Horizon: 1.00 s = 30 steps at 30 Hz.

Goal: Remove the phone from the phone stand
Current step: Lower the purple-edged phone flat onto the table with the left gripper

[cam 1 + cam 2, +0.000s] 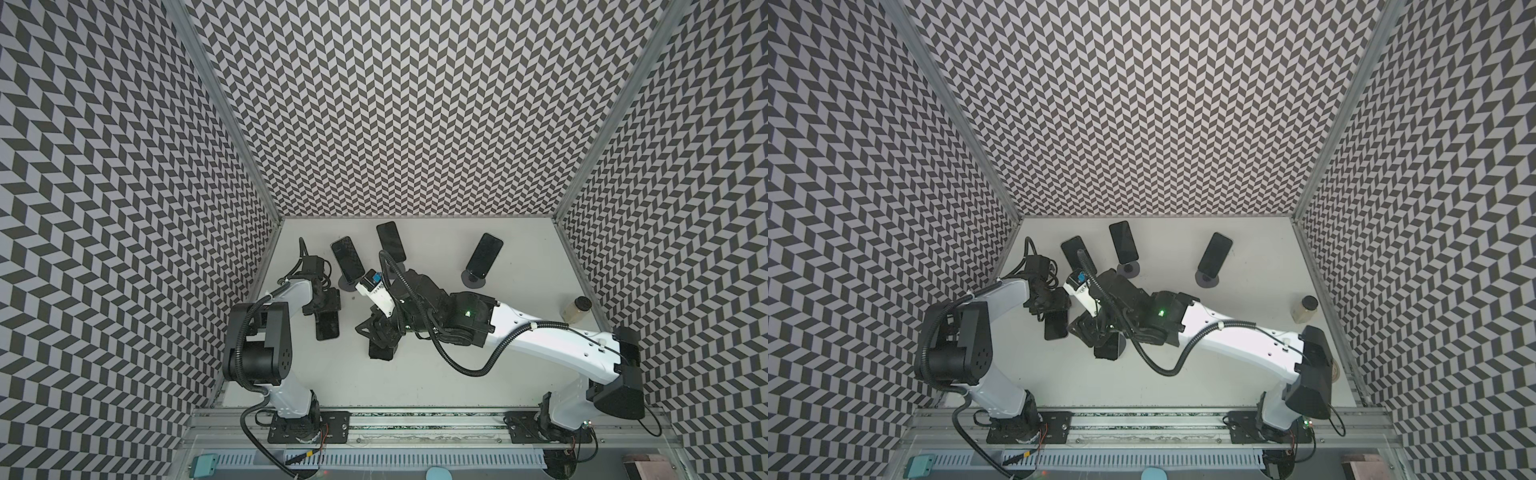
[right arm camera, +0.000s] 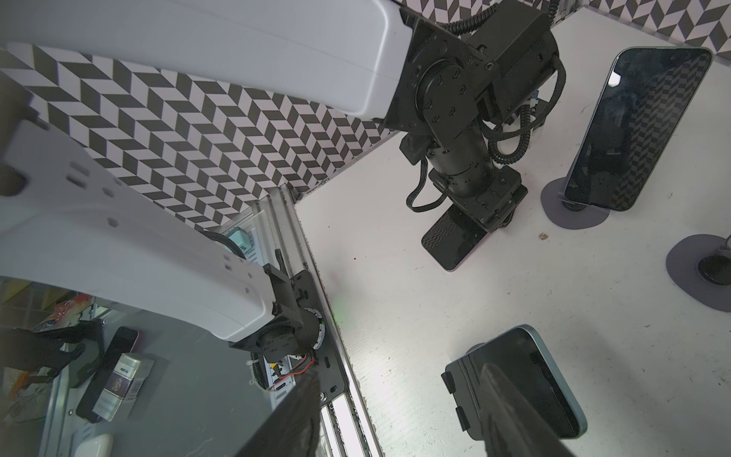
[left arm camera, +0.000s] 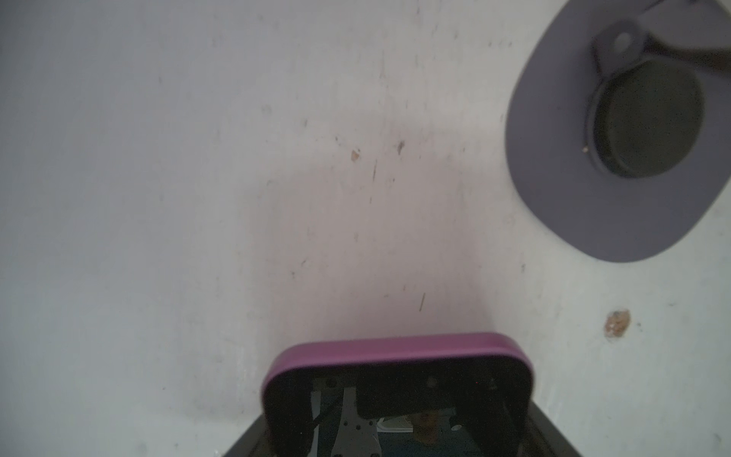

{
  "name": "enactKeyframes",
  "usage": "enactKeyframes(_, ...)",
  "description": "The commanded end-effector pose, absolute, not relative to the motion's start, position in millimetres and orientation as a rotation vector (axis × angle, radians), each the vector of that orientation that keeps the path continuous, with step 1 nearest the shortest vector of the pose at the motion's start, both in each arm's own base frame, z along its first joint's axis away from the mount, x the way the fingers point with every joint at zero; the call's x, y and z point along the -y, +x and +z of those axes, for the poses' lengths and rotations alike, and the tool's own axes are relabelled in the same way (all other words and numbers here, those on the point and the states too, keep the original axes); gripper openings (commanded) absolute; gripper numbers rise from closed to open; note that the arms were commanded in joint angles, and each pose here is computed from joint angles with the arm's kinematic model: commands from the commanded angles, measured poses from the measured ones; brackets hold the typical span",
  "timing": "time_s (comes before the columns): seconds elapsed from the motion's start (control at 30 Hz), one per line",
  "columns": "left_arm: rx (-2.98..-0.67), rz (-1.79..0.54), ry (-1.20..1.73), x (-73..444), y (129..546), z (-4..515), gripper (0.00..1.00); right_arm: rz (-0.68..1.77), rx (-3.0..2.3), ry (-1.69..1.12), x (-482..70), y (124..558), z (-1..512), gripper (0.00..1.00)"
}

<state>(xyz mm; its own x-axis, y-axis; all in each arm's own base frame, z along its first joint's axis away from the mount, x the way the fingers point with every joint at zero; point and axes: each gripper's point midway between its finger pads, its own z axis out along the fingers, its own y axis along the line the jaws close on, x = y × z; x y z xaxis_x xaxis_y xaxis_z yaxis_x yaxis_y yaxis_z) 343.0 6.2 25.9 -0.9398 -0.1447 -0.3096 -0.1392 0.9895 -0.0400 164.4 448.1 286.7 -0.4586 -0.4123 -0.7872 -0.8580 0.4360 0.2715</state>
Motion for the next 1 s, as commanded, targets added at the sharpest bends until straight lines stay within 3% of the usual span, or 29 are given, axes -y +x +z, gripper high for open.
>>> enactKeyframes(0.0, -2.842, 0.021, -0.216, -16.0, 340.2, 26.2, 0.59, 0.932, -1.977, -1.068, -448.2, 159.5, 309.6, 0.63)
enactKeyframes(0.43, -2.825, 0.066, -0.275, -31.1, 336.5, 37.4, 0.6, 0.935, -1.969, -1.061, -442.7, 158.1, 312.0, 0.63)
enactKeyframes(0.63, -2.839, 0.074, -0.29, -34.8, 334.2, 35.4, 0.7, 0.941, -1.961, -1.054, -440.5, 157.5, 314.8, 0.63)
enactKeyframes(0.97, -2.856, 0.094, -0.3, -36.7, 333.2, 31.0, 0.78, 0.937, -1.957, -1.038, -434.4, 156.9, 317.5, 0.63)
